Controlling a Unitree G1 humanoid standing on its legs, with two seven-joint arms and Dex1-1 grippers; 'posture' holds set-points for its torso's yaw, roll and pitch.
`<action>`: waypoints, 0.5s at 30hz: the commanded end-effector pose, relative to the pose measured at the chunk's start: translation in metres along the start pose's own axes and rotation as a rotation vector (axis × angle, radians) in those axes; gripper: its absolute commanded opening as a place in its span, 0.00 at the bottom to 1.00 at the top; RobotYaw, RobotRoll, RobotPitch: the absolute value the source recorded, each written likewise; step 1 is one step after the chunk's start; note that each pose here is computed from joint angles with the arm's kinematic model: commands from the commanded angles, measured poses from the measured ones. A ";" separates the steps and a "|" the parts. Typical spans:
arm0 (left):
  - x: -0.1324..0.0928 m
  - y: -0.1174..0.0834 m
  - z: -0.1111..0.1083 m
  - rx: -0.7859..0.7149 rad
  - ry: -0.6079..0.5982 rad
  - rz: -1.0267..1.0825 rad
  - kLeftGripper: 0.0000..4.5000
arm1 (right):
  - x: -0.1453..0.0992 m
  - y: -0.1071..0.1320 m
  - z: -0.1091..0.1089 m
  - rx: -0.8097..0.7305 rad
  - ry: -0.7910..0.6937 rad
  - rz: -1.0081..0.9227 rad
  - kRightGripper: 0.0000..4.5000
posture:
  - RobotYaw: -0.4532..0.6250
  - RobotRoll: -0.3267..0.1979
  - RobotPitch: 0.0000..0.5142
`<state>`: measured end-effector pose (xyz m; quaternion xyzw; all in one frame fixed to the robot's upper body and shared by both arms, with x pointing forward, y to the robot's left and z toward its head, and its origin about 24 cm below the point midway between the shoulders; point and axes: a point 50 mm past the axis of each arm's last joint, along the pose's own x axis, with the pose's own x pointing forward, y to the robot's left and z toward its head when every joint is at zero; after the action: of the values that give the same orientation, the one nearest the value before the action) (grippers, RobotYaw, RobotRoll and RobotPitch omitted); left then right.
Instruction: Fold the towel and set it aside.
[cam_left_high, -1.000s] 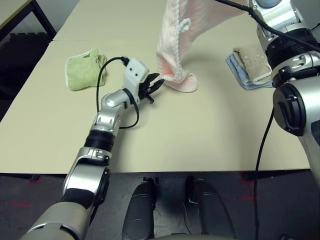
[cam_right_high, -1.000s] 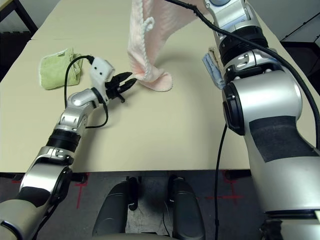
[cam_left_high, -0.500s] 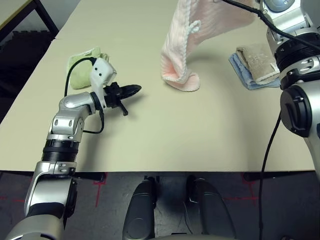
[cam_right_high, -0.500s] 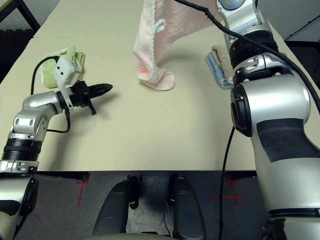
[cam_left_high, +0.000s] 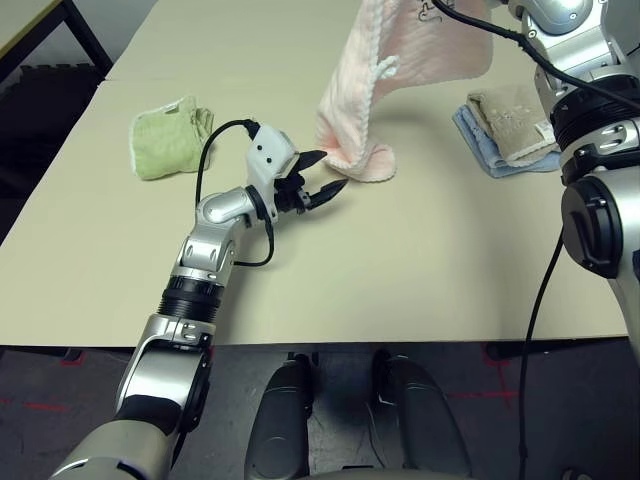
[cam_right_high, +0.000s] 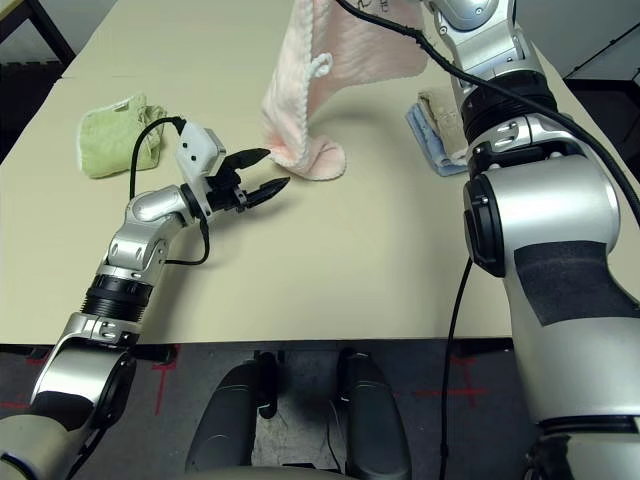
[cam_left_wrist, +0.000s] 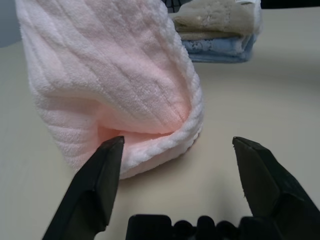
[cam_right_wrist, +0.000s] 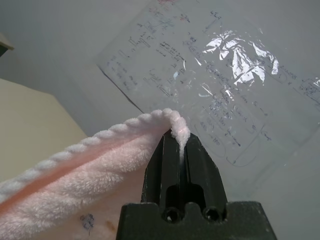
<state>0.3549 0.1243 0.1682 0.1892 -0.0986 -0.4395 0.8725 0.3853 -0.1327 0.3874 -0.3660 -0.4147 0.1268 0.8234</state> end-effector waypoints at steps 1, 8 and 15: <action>0.004 0.001 -0.007 0.070 0.050 -0.003 1.00 | 0.001 -0.003 0.003 0.014 -0.017 -0.008 0.00 | 0.43 0.62 0.45; 0.012 0.013 -0.017 0.238 0.143 0.050 1.00 | 0.001 -0.003 0.004 0.017 -0.024 -0.007 0.00 | 0.43 0.62 0.46; 0.018 0.019 -0.015 0.284 0.129 0.096 1.00 | 0.001 -0.002 0.004 0.020 -0.025 -0.001 0.00 | 0.43 0.62 0.46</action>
<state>0.3844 0.1267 0.1656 0.3252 -0.1127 -0.3638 0.8656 0.3853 -0.1310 0.3869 -0.3630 -0.4142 0.1347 0.8237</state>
